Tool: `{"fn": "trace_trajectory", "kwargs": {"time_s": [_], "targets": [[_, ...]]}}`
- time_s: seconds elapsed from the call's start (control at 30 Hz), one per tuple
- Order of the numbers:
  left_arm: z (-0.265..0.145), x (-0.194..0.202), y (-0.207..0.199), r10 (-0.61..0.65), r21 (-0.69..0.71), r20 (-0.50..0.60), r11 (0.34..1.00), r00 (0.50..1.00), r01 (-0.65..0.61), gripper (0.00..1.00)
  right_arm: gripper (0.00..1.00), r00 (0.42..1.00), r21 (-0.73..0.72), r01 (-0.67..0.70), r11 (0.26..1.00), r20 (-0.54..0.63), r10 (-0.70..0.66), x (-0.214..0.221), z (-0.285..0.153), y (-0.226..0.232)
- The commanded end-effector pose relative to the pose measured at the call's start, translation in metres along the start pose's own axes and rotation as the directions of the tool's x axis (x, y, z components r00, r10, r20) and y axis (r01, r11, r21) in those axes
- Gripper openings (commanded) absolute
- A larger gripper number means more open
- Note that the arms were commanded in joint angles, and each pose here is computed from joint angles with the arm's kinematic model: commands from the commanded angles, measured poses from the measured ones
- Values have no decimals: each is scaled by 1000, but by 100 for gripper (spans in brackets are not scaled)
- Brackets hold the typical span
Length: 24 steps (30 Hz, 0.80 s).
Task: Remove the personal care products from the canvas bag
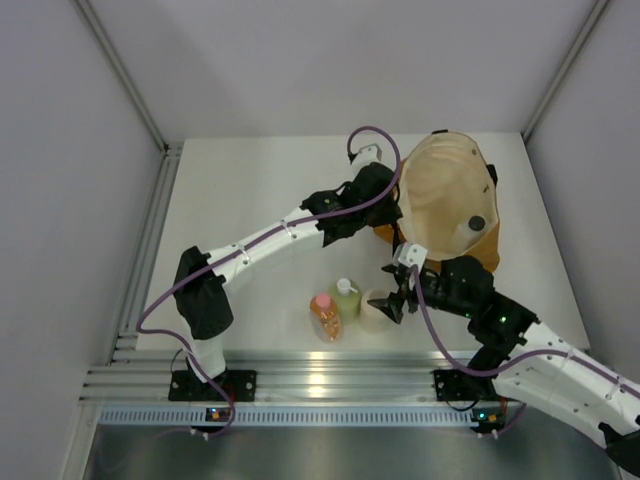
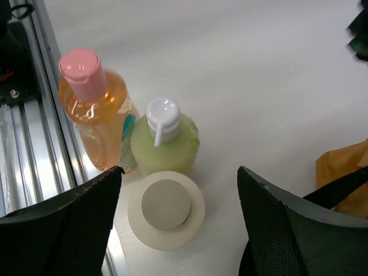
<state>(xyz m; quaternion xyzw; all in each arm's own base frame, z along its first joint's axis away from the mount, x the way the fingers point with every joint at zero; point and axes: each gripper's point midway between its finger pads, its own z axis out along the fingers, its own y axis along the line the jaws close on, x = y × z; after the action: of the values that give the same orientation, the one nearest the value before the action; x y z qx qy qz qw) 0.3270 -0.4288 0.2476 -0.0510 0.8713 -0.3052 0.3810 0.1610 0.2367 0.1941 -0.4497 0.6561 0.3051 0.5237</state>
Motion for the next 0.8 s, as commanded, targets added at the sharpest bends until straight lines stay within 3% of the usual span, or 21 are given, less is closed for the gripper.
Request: {"fn": "trace_trajectory", "kwargs": {"time_s": [0.0,0.13,0.23,0.4,0.53,0.67,0.77], "targets": [[-6,-14,-18,-25,55,26,998,999,24,0,80,990,80,-21,997,142,10,-65,-20,-12],[-7,-14,-21,-30,66,19,997,999,29,0,83,980,195,-76,978,195,37,-103,-37,-35],[-8,-13,-21,-32,70,14,997,999,31,0,83,985,244,-121,962,153,85,-104,-38,-45],[-11,-13,-21,-42,74,10,996,999,41,0,87,970,442,-242,864,134,203,-116,-55,-81],[-12,-12,-21,-54,73,7,996,999,53,0,96,942,521,-335,785,212,260,-129,-69,-97],[-12,-8,-19,-76,69,-5,995,997,76,0,100,903,662,-430,614,309,300,-133,-94,-128],[-11,-5,-19,-92,70,-20,993,996,93,0,99,873,741,-471,479,313,375,-117,-104,-147]]}}
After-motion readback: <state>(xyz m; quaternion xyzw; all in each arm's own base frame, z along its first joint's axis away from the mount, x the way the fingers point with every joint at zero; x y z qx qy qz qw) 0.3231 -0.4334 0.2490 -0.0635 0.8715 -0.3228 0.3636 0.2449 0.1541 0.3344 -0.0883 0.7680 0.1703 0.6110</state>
